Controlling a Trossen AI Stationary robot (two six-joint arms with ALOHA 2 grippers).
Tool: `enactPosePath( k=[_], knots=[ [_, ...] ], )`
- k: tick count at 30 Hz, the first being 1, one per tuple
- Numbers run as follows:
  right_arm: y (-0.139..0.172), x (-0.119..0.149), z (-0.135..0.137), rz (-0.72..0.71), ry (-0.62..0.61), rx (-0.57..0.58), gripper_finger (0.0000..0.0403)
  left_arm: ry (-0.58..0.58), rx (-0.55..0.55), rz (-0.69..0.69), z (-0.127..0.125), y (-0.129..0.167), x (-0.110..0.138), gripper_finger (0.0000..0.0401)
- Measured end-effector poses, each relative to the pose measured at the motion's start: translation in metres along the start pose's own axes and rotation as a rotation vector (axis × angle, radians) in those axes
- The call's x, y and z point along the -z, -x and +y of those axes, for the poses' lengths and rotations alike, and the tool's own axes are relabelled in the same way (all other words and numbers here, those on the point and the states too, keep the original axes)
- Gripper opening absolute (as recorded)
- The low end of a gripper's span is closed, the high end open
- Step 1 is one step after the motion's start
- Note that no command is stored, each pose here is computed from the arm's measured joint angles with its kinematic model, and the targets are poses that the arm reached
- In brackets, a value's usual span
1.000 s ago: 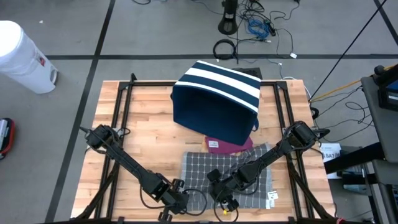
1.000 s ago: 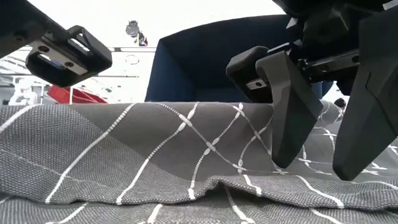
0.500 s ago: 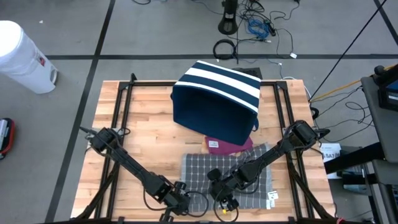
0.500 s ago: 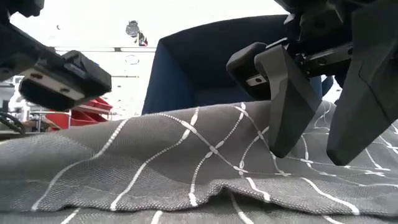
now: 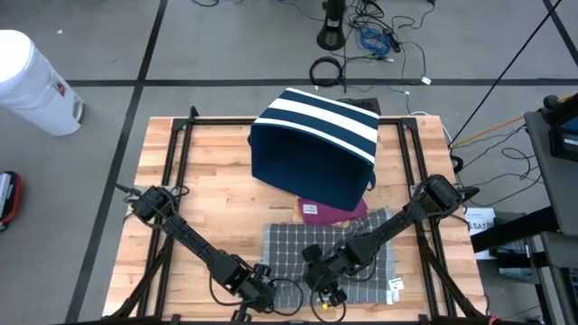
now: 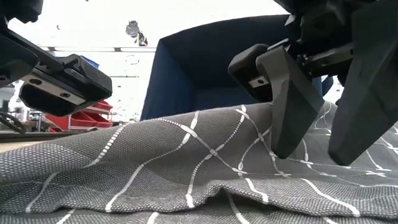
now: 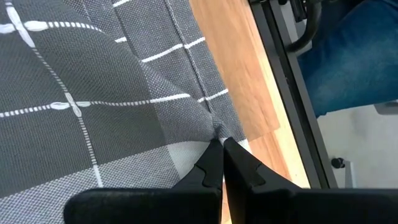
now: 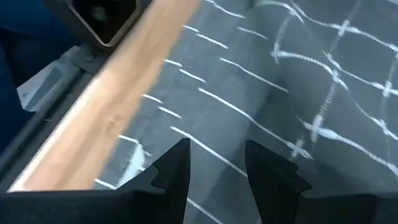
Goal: Fold towel
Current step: Fold the gray towel
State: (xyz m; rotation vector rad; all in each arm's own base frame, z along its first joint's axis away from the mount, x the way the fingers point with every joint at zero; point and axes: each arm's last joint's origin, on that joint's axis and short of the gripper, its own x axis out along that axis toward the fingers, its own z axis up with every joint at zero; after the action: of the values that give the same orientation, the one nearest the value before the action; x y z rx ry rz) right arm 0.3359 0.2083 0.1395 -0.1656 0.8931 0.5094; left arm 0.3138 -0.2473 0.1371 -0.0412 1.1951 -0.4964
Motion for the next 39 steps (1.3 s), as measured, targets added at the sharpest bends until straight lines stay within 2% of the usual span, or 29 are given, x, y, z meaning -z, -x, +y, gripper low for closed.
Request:
enactPosePath(
  k=[12, 16, 24, 33, 39],
  knots=[
    [0.0, 0.003, 0.037, -0.009, -0.018, -0.042, 0.0141, -0.013, -0.01, -0.002, 0.005, 0.0, -0.002, 0.0001],
    [0.001, 0.009, 0.046, 0.033, -0.019, -0.003, 0.0141, -0.011, -0.014, -0.003, 0.006, 0.0, -0.002, 0.0001],
    [0.001, 0.017, 0.044, 0.099, -0.06, 0.106, 0.0137, -0.008, -0.015, -0.004, 0.007, 0.0, -0.002, 0.0001],
    [0.001, 0.018, 0.044, 0.114, -0.055, 0.08, 0.008, -0.01, -0.013, -0.003, 0.007, 0.0, -0.002, 0.0001],
    [0.001, 0.018, 0.044, 0.116, -0.023, 0.077, 0.002, -0.011, -0.012, -0.002, 0.007, 0.0, -0.002, 0.0001]
  ],
)
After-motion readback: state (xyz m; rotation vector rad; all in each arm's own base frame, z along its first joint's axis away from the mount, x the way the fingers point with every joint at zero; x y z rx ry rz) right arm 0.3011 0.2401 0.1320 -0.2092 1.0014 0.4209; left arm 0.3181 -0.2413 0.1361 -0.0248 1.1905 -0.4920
